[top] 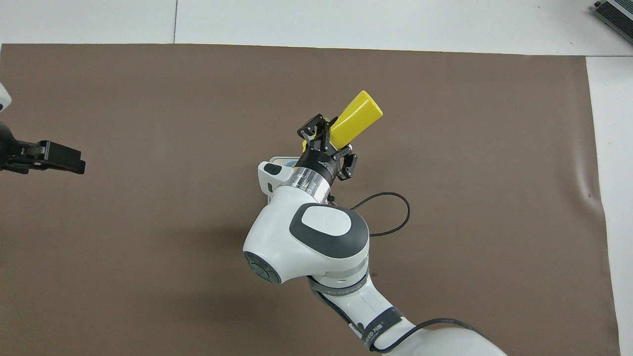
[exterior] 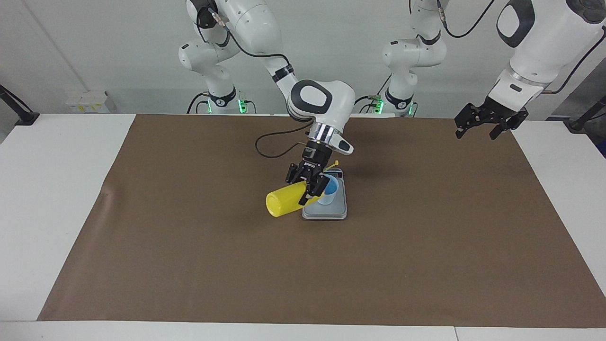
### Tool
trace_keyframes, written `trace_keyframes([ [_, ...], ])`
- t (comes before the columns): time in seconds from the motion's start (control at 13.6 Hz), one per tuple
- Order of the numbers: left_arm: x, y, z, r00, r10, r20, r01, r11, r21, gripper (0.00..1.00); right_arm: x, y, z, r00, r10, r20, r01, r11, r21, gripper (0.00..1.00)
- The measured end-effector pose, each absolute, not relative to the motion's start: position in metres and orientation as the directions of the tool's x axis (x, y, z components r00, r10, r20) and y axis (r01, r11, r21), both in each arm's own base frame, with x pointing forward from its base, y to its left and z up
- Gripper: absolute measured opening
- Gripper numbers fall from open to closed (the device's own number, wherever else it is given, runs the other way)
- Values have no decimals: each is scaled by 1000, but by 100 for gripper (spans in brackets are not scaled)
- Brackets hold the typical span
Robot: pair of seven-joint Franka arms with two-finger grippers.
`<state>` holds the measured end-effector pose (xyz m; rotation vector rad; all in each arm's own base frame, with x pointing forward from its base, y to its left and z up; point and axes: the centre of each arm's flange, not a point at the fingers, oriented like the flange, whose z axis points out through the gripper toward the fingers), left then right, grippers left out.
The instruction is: Pour seasoning into cup on scale with both arms
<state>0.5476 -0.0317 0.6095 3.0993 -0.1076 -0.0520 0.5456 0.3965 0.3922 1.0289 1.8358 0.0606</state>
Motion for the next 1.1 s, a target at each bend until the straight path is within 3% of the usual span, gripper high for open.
trace_keyframes([
  [0.59, 548, -32, 609, 997, -70, -32, -69, -997, 41, 100, 565, 356, 446, -54, 907, -418, 772, 303, 559, 44],
  [1.1, 548, -32, 609, 997, -70, -32, -69, -997, 41, 100, 595, 260, 513, 254, 967, 9, 851, -228, 473, 44],
])
